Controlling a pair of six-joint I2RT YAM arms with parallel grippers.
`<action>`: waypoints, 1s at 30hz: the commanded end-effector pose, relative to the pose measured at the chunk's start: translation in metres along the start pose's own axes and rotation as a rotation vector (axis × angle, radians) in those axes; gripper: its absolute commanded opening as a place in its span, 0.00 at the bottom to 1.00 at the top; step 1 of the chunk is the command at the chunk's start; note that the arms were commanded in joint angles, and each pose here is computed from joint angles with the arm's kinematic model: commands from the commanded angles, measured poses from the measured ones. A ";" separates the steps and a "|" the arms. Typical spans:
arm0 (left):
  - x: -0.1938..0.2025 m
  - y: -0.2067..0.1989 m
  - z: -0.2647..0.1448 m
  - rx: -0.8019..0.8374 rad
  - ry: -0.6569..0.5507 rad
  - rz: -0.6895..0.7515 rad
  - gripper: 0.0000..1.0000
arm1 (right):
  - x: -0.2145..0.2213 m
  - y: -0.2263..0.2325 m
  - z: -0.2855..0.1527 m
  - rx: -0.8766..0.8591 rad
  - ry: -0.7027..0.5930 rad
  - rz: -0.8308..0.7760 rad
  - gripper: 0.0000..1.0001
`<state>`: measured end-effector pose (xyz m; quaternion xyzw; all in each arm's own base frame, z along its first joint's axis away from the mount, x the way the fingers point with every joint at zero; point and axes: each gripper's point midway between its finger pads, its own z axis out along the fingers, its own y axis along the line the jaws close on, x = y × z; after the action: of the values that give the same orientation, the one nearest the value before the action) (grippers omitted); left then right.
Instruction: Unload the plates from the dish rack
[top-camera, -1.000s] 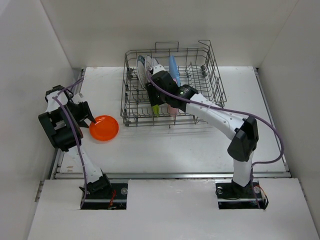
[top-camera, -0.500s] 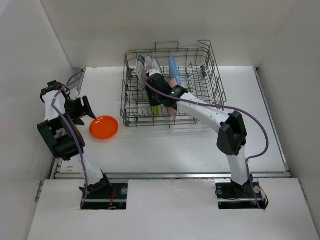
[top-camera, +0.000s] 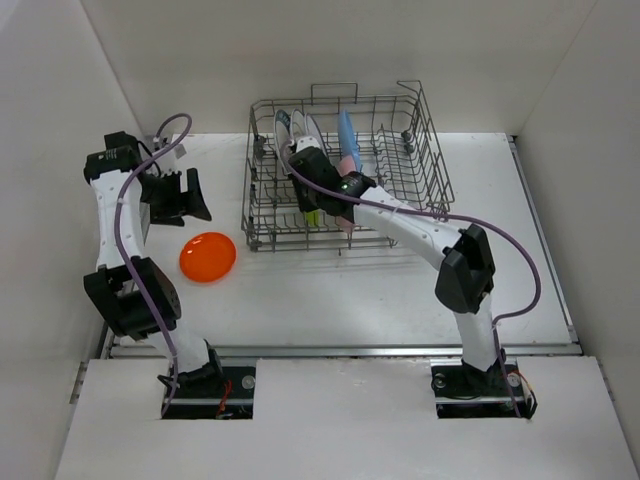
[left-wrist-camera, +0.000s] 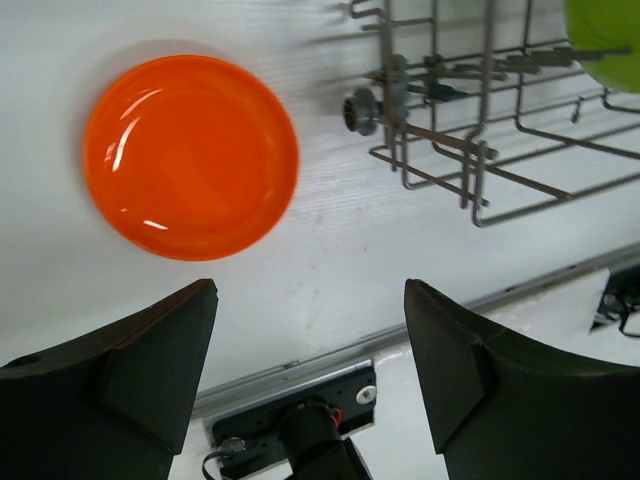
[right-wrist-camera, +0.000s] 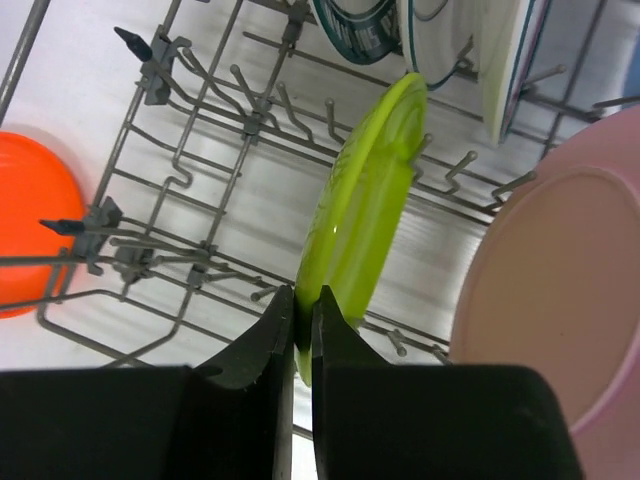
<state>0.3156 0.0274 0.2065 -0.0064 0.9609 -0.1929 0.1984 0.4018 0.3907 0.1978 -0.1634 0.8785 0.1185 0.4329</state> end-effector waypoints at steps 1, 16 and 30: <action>0.005 -0.042 -0.019 0.114 0.006 0.067 0.73 | -0.111 -0.012 -0.080 0.072 -0.345 -0.110 0.00; -0.003 -0.062 -0.030 0.143 -0.003 0.119 0.74 | -0.134 -0.018 -0.120 0.274 -0.490 -0.269 0.00; 0.008 -0.057 -0.020 0.135 0.046 0.121 0.74 | -0.149 -0.030 -0.102 0.117 -0.470 0.051 0.00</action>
<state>0.3063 -0.0146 0.2429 0.0584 0.9489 -0.2389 0.1976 0.4061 0.3876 0.2520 -0.1953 0.8218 0.0396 0.5337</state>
